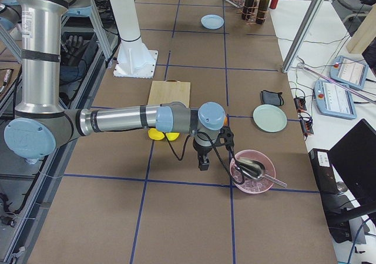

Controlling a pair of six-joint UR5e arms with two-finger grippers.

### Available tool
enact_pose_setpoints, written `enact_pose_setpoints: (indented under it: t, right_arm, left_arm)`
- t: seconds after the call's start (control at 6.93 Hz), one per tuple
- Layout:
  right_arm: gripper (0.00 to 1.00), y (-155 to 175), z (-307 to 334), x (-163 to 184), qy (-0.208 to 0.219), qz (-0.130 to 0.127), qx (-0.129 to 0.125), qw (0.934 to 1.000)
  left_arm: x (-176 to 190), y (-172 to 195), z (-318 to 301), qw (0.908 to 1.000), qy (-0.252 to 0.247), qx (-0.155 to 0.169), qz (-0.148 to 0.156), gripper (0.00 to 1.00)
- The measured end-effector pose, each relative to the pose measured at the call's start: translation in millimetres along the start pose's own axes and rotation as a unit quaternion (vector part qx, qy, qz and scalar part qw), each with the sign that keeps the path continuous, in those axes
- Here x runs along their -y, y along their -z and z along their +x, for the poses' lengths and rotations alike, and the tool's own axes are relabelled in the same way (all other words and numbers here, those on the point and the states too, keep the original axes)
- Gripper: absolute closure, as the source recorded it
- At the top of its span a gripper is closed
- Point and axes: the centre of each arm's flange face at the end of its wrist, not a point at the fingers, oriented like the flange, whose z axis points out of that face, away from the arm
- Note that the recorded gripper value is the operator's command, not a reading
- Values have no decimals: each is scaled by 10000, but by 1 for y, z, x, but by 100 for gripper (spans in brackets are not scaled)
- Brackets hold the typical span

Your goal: Pick orange to plate

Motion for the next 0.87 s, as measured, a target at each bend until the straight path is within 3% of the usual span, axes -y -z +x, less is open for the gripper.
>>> enact_pose_setpoints:
  t: [0.29,0.58,0.87]
  right_arm:
    - [0,-1,0,0,3,-2,23,10000]
    - [0,0,-2,0,14,7,47,10000]
    - [0,0,-2,0,19,11,70,10000]
  left_arm:
    - [5,-46,24,9995,272,143,-81,0]
    - [3,-68,40,9991,330,148,-227,0]
    - [10,-86,57,9990,267,121,-352,6]
